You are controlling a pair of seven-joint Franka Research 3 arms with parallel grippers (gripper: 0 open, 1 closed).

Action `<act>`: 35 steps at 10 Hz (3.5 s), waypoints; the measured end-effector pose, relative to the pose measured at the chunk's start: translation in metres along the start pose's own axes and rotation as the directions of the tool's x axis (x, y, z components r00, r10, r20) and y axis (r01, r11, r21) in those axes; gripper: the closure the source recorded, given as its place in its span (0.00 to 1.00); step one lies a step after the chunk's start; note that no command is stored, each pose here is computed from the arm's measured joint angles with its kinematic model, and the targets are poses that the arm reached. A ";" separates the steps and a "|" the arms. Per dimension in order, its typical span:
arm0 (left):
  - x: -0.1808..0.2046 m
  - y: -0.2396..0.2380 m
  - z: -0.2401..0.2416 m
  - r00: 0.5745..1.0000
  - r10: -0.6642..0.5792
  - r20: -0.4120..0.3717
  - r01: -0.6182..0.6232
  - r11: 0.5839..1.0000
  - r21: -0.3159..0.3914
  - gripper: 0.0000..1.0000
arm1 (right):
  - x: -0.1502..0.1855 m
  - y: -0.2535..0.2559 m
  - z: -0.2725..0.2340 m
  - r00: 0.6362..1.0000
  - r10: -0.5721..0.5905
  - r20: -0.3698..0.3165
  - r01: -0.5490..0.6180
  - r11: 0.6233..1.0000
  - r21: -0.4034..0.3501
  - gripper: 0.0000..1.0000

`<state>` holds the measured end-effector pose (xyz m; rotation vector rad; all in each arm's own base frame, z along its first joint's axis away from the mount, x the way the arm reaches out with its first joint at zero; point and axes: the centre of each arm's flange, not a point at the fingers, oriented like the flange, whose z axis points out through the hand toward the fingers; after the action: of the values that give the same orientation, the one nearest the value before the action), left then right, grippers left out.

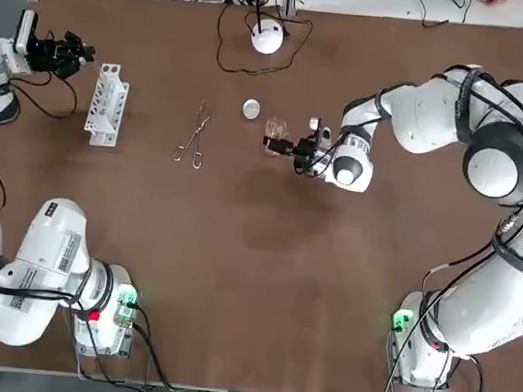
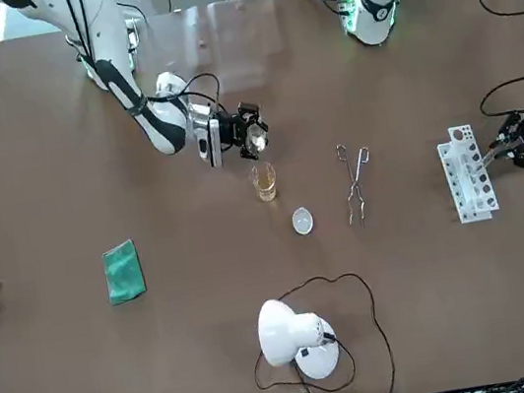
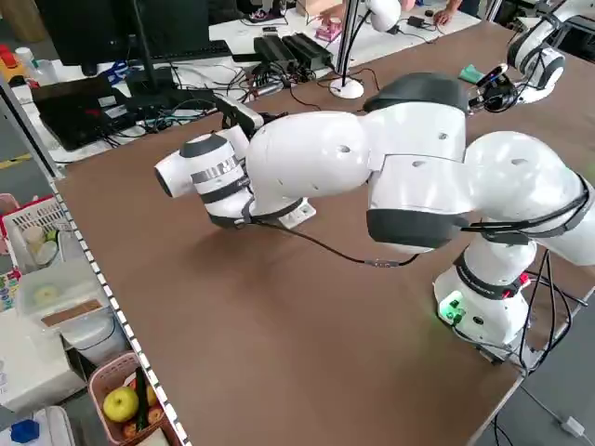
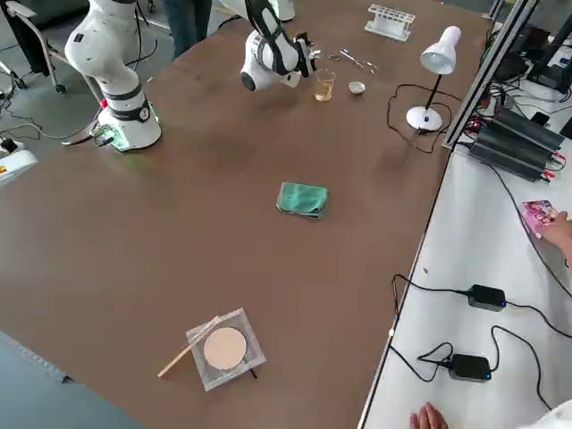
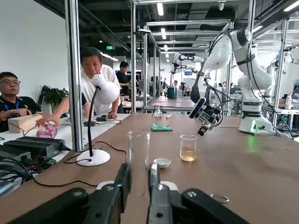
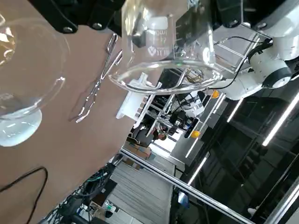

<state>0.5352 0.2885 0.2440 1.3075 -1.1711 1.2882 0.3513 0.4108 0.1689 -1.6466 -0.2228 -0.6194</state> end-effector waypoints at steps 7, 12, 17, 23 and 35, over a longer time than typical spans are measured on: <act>-0.008 0.006 0.009 1.000 -0.013 -0.011 0.013 1.000 -0.012 0.79 | 0.023 -0.002 0.012 0.987 0.159 -0.008 -0.159 0.986 -0.049 0.62; -0.009 0.012 -0.002 1.000 0.004 -0.009 -0.004 1.000 0.003 0.79 | 0.022 -0.004 0.014 0.948 0.317 -0.011 -0.317 0.947 -0.047 0.62; -0.018 0.018 -0.003 1.000 0.019 0.011 -0.019 1.000 0.003 0.79 | 0.022 -0.004 0.015 0.919 0.393 -0.015 -0.393 0.918 -0.045 0.62; -0.054 0.021 -0.001 1.000 -0.002 0.001 0.002 1.000 0.024 0.79 | 0.028 -0.004 0.016 0.904 0.427 -0.024 -0.428 0.903 -0.048 0.62; -0.098 0.021 -0.005 1.000 -0.021 -0.022 0.022 0.998 0.051 0.79 | 0.030 -0.003 0.016 0.864 0.503 -0.033 -0.504 0.861 -0.062 0.62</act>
<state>0.5138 0.2927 0.1461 1.3368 -1.1130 1.3213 0.3796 0.4208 0.1858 -1.6750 0.2450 -0.2382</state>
